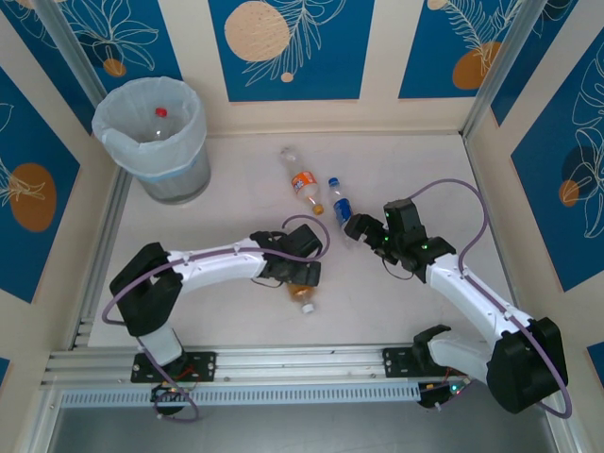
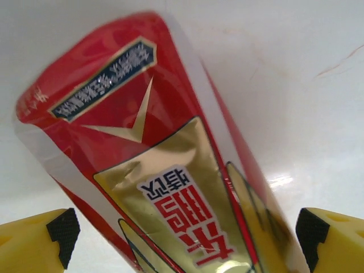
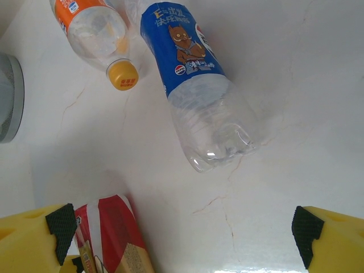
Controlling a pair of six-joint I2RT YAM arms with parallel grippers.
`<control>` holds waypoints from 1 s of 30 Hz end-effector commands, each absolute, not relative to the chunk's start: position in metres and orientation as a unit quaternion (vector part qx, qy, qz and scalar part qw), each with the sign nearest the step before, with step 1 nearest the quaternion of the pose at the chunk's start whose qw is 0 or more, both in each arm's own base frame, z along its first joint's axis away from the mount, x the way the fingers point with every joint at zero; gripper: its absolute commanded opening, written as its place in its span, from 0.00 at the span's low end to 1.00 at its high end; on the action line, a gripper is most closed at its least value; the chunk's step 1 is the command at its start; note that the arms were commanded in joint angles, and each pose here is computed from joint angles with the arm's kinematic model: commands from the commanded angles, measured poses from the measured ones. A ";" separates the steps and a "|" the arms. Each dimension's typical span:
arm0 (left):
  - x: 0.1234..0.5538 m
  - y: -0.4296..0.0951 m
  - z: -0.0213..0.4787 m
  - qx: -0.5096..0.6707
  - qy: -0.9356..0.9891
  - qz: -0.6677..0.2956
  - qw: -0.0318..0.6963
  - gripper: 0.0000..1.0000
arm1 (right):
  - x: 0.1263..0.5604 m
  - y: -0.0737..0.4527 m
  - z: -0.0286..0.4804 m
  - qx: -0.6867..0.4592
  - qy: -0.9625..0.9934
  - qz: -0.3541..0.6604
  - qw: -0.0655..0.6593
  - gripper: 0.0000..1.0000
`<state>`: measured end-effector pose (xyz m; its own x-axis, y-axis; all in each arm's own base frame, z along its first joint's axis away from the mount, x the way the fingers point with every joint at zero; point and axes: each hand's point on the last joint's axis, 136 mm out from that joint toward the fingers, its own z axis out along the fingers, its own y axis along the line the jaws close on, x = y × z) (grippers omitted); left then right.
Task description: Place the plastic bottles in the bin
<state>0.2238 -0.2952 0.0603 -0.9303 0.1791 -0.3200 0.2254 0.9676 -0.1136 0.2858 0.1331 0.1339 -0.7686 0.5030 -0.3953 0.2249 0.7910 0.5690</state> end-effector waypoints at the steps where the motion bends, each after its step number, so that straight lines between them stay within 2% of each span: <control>1: 0.223 -0.292 0.060 0.101 0.982 -0.054 0.148 0.99 | 0.288 0.128 0.137 0.214 0.900 0.253 0.285 1.00; 11: 0.234 -0.298 0.044 0.119 0.978 -0.048 0.163 0.99 | 0.287 0.138 0.138 0.201 0.903 0.270 0.268 1.00; 19: 0.234 -0.298 0.034 0.119 0.980 -0.049 0.151 0.93 | 0.292 0.144 0.140 0.195 0.903 0.279 0.263 1.00; 30: 0.236 -0.299 0.040 0.122 0.976 -0.071 0.166 0.73 | 0.294 0.148 0.138 0.194 0.907 0.276 0.252 1.00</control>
